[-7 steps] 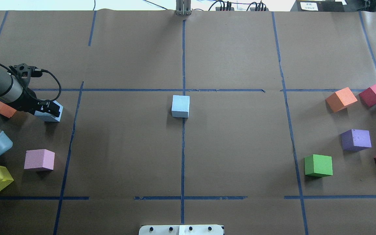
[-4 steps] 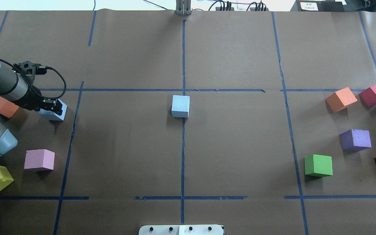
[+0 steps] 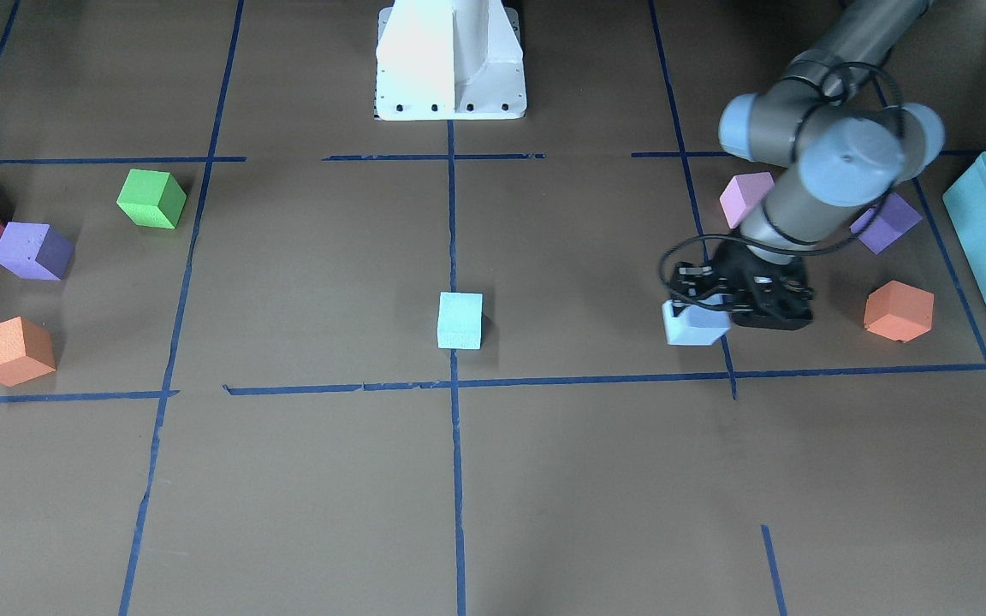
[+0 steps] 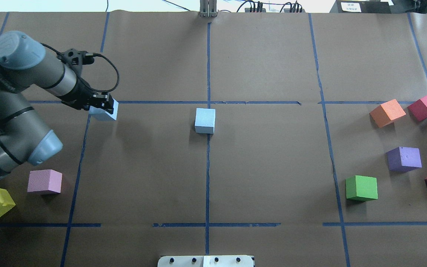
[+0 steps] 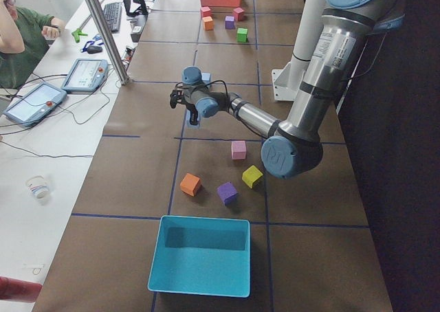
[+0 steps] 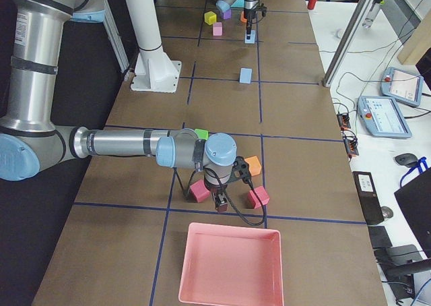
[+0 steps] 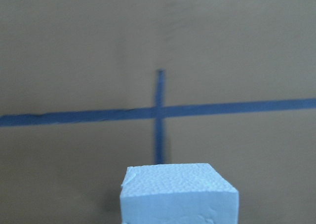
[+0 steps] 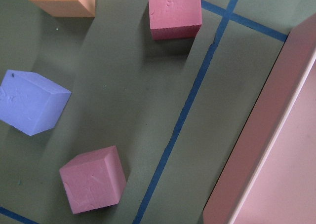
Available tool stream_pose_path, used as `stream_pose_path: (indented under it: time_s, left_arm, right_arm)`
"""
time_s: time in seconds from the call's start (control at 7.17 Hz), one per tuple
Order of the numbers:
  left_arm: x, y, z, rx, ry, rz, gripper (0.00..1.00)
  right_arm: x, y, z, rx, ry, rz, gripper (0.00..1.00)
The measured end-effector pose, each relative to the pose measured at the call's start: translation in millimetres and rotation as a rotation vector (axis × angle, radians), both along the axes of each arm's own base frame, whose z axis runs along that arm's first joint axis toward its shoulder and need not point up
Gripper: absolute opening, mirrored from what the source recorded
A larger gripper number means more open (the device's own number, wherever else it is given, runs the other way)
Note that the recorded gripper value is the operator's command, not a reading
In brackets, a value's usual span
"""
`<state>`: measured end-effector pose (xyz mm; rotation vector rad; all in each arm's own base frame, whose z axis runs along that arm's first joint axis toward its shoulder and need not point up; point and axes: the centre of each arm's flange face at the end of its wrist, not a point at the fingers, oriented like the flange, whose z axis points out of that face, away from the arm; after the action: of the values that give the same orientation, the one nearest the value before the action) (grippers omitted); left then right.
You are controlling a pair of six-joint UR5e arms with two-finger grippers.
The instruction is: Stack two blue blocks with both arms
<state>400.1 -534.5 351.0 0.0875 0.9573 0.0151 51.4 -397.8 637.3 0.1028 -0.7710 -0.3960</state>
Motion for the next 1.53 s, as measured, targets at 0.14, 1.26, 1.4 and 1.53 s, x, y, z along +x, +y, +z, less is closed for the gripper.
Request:
stream_pose_path:
  time_s: [0.14,1.26,1.4,1.53]
  left_arm:
    - [41.6,3.6,-55.8,0.000,-0.026,0.004,0.25]
    - [184.3,11.7,-228.2,0.031,-0.135,0.039,0.32]
    - [189.7,14.9,-225.5,0.033,-0.133,0.047,0.43]
    - [193.2,17.5,-223.9,0.034,-0.131,0.052,0.66]
  right_arm:
    - [0.0,0.0,0.0,0.000,0.000,0.000,1.00]
    - [0.0,-0.1,-0.2,0.001,0.000,0.000,1.00]
    - [0.0,0.0,-0.1,0.000,0.000,0.000,1.00]
    - [0.0,0.0,-0.1,0.000,0.000,0.000,1.00]
